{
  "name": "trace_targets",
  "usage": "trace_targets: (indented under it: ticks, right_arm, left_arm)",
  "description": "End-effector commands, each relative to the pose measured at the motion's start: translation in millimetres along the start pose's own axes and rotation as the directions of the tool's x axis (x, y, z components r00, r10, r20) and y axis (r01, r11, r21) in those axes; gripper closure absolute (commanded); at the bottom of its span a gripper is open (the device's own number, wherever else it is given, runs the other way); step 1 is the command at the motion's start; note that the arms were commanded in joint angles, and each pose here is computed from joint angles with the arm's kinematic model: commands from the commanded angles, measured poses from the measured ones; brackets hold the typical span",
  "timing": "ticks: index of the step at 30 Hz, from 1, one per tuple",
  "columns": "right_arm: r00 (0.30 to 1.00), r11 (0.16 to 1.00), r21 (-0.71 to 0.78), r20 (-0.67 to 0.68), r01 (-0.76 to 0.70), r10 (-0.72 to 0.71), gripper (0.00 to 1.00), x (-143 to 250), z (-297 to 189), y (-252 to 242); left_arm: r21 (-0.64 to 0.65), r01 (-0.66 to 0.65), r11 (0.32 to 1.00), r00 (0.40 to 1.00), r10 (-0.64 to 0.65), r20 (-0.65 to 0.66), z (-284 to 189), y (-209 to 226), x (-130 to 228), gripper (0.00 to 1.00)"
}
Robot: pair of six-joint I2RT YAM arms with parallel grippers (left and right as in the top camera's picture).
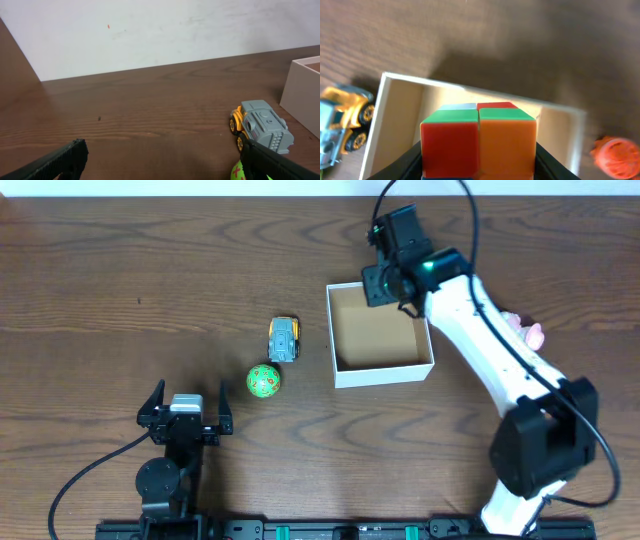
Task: Pack container
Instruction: 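Carry the cube into the white box and release it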
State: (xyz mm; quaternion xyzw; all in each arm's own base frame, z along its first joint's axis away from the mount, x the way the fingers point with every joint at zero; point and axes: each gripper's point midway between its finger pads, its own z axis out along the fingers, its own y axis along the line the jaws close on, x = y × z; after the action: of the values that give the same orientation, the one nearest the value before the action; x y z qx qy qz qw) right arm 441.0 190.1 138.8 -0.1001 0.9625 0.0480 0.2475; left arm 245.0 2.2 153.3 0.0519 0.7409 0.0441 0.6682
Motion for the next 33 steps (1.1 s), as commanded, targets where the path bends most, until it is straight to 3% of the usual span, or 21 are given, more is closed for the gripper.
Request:
trace_targets:
  ticks: [1,10,17,33]
  right_arm:
    - [0.997,0.998,0.033,-0.055,-0.051,0.053,0.6,14,18,2]
    - [0.992,0.997,0.06,-0.115,-0.053,0.06,0.57,29,38,-2]
    - [0.986,0.968,0.231,-0.111,-0.097,0.126,0.55,35,34,-36]
    - [0.976,0.954,0.247,-0.093,-0.169,0.197,0.53,31,36,-59]
  left_arm:
    - [0.011,-0.002,1.0,0.999,0.003,-0.05,1,-3,16,0.02]
    - [0.011,-0.002,1.0,0.999,0.003,-0.05,1,-3,16,0.02]
    - [0.011,-0.002,1.0,0.999,0.003,-0.05,1,-3,16,0.02]
    - [0.011,-0.002,1.0,0.999,0.003,-0.05,1,-3,16,0.02]
